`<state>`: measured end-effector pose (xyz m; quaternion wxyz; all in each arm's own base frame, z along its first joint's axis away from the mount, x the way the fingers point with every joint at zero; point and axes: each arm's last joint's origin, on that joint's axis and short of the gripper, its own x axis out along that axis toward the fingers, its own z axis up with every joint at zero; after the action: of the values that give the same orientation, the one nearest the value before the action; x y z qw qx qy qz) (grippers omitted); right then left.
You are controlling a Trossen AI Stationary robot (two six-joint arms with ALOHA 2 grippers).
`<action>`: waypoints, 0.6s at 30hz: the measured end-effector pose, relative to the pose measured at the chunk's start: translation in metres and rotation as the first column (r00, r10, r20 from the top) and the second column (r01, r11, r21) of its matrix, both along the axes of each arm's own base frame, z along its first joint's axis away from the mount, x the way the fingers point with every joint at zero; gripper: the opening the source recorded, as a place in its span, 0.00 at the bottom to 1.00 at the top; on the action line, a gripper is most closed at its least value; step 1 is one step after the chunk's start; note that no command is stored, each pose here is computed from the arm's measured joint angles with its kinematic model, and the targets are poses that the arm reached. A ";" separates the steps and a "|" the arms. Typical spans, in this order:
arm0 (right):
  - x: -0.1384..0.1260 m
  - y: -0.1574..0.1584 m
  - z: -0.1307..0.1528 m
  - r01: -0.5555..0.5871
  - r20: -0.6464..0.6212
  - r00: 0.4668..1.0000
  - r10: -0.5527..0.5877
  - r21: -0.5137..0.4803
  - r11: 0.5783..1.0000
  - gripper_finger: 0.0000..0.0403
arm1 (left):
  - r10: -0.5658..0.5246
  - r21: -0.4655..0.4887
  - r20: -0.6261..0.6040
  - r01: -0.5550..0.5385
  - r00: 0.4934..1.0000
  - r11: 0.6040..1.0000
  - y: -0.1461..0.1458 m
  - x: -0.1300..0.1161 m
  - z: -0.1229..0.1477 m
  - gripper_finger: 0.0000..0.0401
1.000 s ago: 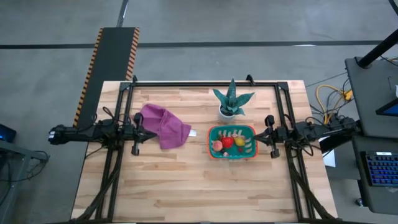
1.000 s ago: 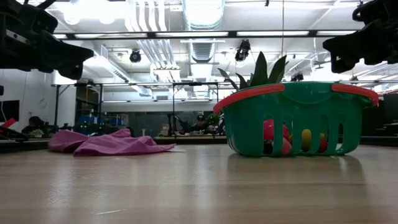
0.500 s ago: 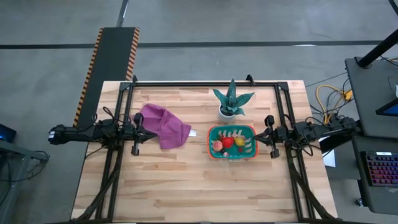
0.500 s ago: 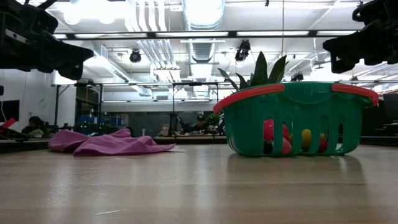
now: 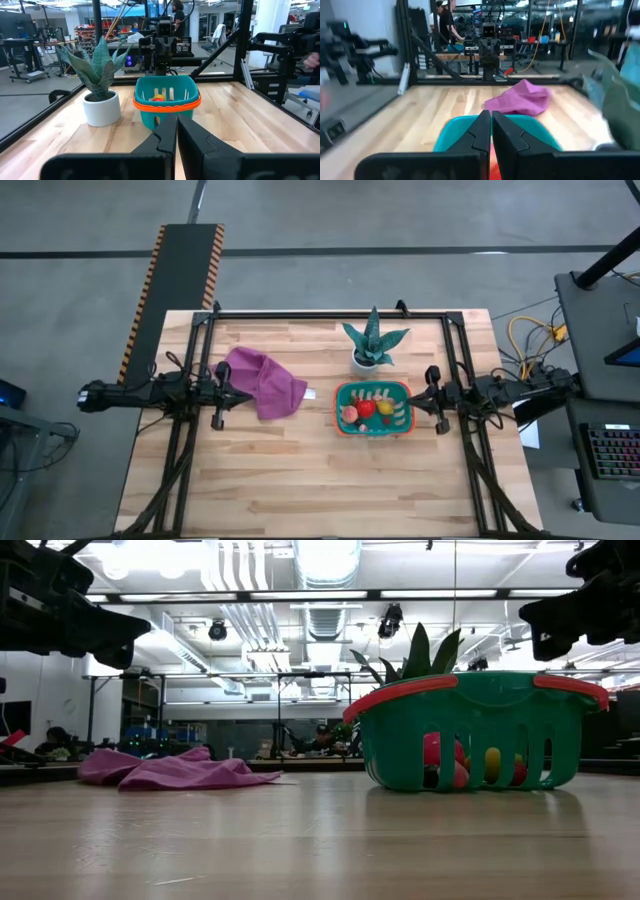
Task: Pick and placing Produce into tupperware
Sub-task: Return to Home Position
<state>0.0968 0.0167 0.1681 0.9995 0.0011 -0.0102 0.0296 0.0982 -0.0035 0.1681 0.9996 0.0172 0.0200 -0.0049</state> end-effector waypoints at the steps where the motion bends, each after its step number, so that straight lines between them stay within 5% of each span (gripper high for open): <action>1: 0.000 0.000 0.000 -0.001 -0.002 1.000 0.001 0.036 0.999 0.02 | 0.000 0.000 0.001 0.000 1.000 1.000 0.000 0.000 0.000 0.00; 7: 0.000 0.000 0.000 -0.003 -0.010 1.000 0.004 0.173 0.985 0.02 | 0.000 0.000 0.001 0.000 1.000 1.000 0.000 0.000 0.000 0.00; 18: 0.000 0.000 0.000 -0.003 -0.010 1.000 0.005 0.180 0.984 0.02 | 0.000 0.000 0.001 0.000 1.000 1.000 0.000 0.000 0.000 0.00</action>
<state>0.0968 0.0167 0.1682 0.9953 0.0917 -0.0077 0.0304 0.0983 -0.0035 0.1681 0.9996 0.0171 0.0197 -0.0047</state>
